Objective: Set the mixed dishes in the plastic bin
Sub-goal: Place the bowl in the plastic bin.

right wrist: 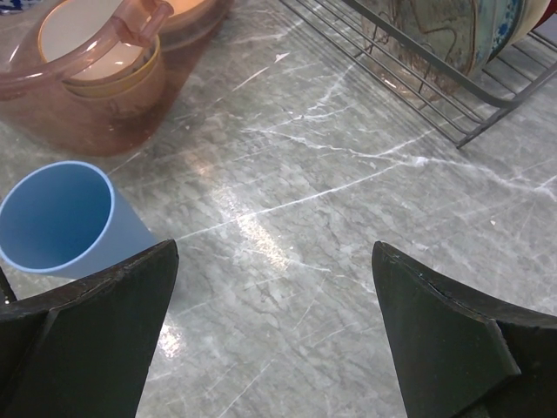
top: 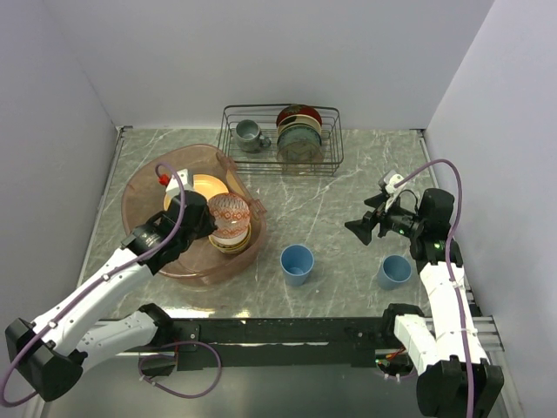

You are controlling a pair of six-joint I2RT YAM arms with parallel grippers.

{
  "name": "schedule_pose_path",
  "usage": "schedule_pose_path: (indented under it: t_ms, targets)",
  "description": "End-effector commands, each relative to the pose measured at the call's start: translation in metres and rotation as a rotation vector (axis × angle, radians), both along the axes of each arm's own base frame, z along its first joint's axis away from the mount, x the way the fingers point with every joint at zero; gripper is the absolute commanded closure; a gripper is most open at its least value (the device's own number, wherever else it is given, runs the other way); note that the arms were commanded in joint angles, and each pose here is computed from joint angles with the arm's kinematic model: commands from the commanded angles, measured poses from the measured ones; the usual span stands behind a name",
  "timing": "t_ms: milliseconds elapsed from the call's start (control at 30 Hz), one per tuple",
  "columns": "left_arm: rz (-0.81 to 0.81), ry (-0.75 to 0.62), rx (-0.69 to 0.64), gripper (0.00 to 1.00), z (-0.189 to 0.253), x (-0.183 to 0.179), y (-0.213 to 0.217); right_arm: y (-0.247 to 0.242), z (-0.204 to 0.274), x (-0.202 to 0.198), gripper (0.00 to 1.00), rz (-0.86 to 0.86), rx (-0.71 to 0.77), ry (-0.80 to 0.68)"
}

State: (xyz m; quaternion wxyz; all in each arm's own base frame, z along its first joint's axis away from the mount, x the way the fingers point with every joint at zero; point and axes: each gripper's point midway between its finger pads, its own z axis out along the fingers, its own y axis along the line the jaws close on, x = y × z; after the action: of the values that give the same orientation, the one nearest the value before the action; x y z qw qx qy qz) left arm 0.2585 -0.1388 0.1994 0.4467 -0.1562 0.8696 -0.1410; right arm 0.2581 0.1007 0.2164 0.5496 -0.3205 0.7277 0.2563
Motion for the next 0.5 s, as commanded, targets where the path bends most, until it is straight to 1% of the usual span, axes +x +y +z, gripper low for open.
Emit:
schedule_pose_path:
  t_ms: [0,467]
  targets:
    - [0.01,-0.075,-0.044,0.98,0.018,0.016,-0.003,-0.003,0.004,0.003,0.0,-0.013,-0.003,-0.032]
    - [0.017,-0.039,-0.01,0.96,0.002,0.032,0.001,-0.004,0.002,0.004,0.0,-0.014,-0.006,-0.026]
